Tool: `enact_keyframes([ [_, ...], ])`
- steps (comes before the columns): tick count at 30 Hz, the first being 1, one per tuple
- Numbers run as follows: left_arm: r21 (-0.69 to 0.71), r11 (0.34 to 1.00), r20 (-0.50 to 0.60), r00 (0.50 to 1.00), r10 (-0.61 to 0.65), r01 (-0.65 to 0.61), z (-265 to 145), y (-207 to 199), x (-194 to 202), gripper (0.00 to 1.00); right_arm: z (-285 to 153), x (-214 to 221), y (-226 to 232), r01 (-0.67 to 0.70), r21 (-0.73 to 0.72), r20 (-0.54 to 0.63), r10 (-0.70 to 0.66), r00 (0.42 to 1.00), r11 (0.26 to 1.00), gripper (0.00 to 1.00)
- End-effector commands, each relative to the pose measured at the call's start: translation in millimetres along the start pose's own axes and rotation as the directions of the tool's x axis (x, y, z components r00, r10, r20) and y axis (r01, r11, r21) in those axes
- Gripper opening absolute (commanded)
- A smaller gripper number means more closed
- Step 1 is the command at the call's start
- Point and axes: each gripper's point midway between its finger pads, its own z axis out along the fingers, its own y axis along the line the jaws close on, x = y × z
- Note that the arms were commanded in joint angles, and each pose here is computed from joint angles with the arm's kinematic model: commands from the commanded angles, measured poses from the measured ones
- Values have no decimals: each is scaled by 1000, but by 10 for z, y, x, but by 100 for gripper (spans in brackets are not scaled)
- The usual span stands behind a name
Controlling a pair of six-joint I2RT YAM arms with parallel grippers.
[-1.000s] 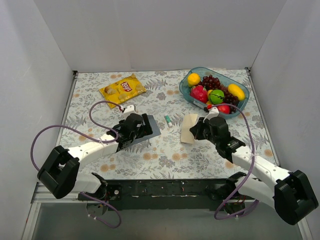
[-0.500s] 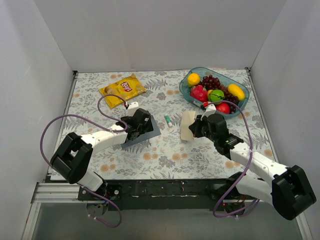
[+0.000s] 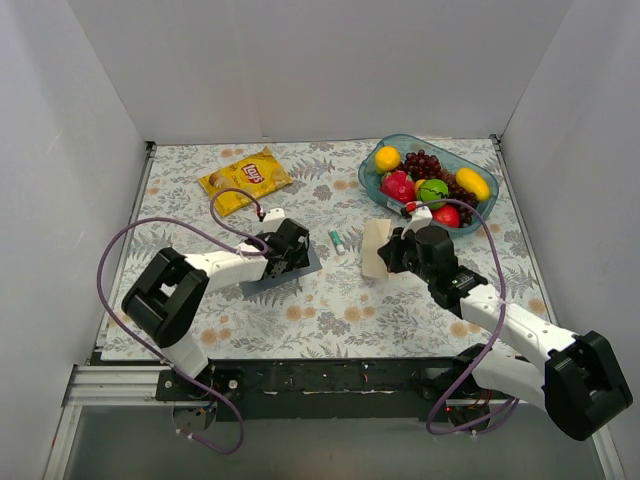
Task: Place the letter into the envelope and seal it
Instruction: Adjust the envelope at the center of the board.
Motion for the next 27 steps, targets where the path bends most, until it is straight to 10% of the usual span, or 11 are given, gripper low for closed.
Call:
enact_keyframes([
  [1, -31, 999, 38, 999, -4, 5, 26, -53, -189, 85, -41, -411, 102, -3, -17, 110, 5, 994, 1000, 1],
  [16, 69, 973, -55, 973, 225, -221, 204, -60, 218, 68, -154, -358, -7, -19, 34, 113, 15, 993, 999, 1],
  [27, 209, 934, -91, 945, 314, -290, 130, -214, 417, 79, -175, -333, -41, 13, 51, 98, -18, 995, 999, 1],
])
